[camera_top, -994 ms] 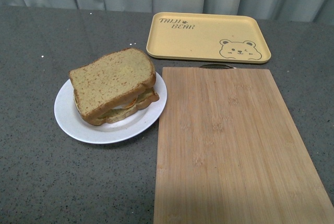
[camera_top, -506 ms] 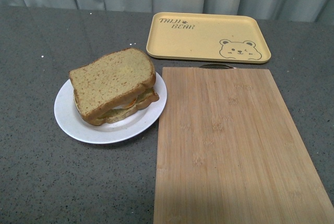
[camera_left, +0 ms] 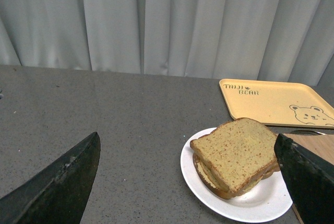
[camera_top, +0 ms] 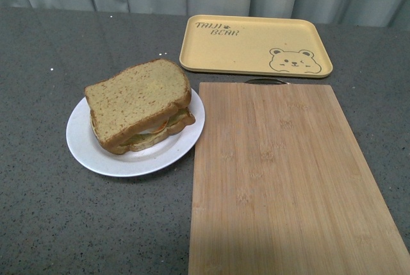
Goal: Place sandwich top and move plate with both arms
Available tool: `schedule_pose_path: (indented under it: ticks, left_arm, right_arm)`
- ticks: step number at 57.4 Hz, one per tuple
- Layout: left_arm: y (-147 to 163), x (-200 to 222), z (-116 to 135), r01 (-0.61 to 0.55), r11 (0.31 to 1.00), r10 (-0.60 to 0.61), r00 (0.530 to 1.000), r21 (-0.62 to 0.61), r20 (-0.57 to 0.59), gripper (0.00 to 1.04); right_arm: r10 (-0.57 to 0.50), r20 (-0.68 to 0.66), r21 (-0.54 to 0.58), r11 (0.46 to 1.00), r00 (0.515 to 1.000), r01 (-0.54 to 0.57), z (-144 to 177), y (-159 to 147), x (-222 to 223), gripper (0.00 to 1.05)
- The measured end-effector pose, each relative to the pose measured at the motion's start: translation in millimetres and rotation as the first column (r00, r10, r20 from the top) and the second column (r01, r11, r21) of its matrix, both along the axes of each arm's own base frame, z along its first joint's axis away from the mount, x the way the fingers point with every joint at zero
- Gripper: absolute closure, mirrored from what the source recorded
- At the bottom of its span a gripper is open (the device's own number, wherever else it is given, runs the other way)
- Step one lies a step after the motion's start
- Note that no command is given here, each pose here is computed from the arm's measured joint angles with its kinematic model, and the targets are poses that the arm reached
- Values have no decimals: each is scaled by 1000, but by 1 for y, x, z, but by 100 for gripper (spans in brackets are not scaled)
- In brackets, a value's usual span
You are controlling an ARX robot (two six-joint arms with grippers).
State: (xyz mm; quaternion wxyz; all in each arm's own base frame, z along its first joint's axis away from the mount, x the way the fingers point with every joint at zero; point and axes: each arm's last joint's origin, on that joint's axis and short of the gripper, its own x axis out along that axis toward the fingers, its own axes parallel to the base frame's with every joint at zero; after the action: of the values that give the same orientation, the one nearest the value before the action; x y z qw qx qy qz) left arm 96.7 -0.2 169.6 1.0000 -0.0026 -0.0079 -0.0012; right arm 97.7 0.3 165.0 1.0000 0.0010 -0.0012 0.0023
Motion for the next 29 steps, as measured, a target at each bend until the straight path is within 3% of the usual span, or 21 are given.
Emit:
schedule_pose_path:
  ticks: [5,14,17,21,29]
  left_arm:
    - [0,0,0,0,1000,0,1000,0,0,7]
    - [0,0,0,1,1000,-1,1000,0,0,7]
    - [0,1,-1,59,998,-62,993,-27,-103,7]
    - [-1,10,-9,136,985,-160,943,-102,-292,7]
    - [-2,45,-16,99,976,-170,905,-196,-390,7]
  right_arm:
    - [0,0,-2,1000,1000,0,0,0,0,91]
    - [0,0,-2,1000,1000,0,0,0,0,59]
    - [0,0,-2,1000,1000,0,0,0,0,51]
    - [2,0,-2,1000,1000,-2,0,0,0,36]
    - [-1,0,-2,1000,1000,1,0,0,0,9]
